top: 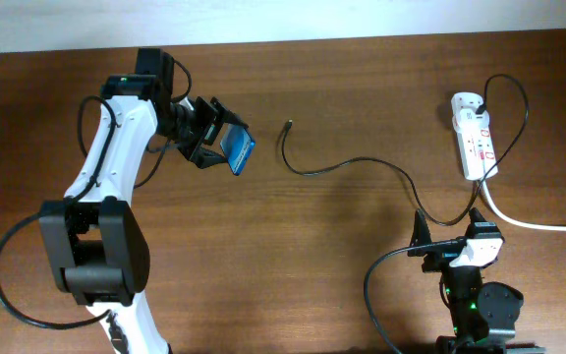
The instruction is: Plug charger to phone and switch on socket
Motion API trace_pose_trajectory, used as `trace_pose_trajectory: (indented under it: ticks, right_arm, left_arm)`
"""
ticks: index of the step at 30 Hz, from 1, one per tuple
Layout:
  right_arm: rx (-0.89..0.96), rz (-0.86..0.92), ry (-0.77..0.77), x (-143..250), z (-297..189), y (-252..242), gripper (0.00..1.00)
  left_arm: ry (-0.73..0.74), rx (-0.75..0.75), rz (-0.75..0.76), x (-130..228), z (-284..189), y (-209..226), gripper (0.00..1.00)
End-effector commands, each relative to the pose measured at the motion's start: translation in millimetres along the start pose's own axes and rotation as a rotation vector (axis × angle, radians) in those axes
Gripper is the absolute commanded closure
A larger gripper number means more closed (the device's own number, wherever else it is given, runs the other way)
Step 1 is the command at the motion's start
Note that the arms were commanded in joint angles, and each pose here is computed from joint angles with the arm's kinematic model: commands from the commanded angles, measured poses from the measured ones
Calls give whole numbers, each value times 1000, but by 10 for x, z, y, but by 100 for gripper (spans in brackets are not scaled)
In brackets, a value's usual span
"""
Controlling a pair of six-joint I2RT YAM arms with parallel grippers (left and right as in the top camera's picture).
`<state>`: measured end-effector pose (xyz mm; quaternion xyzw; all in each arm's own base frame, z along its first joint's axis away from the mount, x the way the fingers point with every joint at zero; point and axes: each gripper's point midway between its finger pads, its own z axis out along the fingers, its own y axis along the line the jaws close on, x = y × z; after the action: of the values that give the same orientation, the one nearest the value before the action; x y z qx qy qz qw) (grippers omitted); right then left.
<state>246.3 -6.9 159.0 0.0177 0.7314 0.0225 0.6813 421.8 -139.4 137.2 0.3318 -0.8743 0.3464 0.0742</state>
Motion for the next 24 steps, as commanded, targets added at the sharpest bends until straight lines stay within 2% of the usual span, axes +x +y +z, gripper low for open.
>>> trace_pose_trajectory:
  ticks: [1,3,7,11,15,17,18,19,21,22,24]
  right_arm:
    - [-5,0,6,28,2,13,2]
    - [-5,0,6,29,2,13,2]
    - [-6,0,6,29,2,14,2]
    - [-5,0,6,28,2,13,2]
    - [-4,-1,3,21,2,12,2]
    - [-184,355,37,14,-28,324,2]
    - [-277,550,84,15,-68,490,2]
    - [-458,729,193,25,-197,808,2]
    - [-531,741,236,42,-268,928,2]
    - [-541,824,269,42,-285,955,2]
    - [-676,795,264,-100,-412,1123,2]
  left_arm:
    - [22,33,4,58,-23,-109,80]
    - [19,34,8,52,-23,-112,80]
    - [-118,-52,208,-209,-36,-11,81]
    - [-182,-91,334,-346,-59,4,83]
    - [-233,-119,381,-452,-80,14,82]
    - [-256,-158,389,-509,-80,84,80]
    - [-256,-158,388,-509,-78,87,80]
    - [-256,-158,388,-510,-77,87,80]
    - [-254,-159,387,-508,-76,90,80]
    - [-248,-159,388,-488,-63,88,80]
    - [-229,-165,391,-388,17,51,81]
